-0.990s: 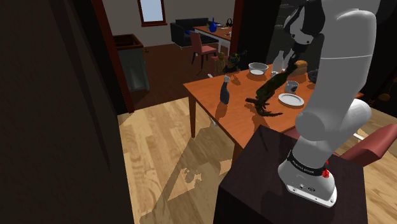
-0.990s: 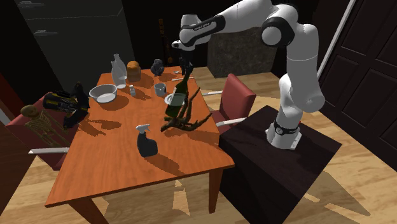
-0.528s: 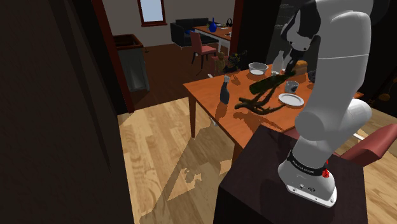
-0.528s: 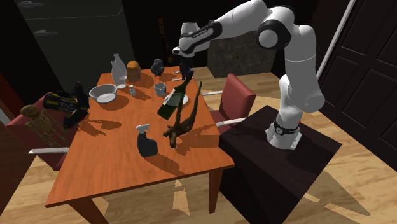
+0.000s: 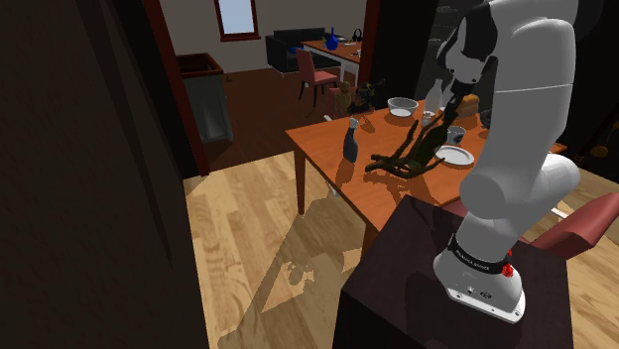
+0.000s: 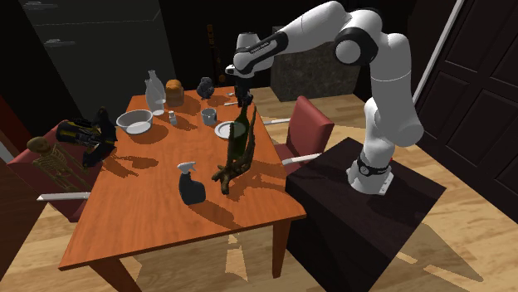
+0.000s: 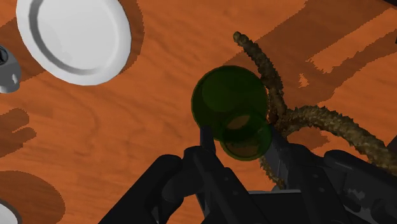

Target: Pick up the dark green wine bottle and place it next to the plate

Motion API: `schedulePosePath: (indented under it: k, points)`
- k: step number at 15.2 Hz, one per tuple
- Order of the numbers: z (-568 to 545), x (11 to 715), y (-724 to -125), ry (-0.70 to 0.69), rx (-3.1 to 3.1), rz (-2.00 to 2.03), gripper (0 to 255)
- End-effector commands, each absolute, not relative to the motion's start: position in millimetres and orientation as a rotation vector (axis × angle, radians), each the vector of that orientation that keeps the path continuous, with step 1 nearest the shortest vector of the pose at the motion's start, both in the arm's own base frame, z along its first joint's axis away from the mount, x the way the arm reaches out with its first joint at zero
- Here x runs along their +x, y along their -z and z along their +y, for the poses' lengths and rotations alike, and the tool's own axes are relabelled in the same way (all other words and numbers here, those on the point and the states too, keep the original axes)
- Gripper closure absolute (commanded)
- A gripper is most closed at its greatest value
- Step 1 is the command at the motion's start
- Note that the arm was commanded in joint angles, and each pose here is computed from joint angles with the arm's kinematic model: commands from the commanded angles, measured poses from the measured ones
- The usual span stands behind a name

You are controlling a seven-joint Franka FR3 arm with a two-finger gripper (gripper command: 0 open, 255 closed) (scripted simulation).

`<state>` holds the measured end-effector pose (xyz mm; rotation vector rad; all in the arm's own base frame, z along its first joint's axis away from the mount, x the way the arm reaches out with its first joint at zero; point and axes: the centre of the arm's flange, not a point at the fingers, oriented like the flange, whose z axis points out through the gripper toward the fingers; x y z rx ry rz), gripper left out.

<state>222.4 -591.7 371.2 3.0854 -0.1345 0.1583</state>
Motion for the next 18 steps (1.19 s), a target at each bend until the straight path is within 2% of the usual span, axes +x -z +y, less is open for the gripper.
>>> schedulePosePath:
  k: [1,2,7,11,18]
  points:
    - [-592,222,-371,-0.159,3.085,-0.135,255]
    - [-592,222,-371,-0.159,3.085,-0.135,0]
    - [-592,222,-371,-0.159,3.085,-0.135,0]
    - [-589,217,-421,-0.159,3.085,-0.135,0]
    - [-589,217,-421,-0.159,3.085,-0.135,0]
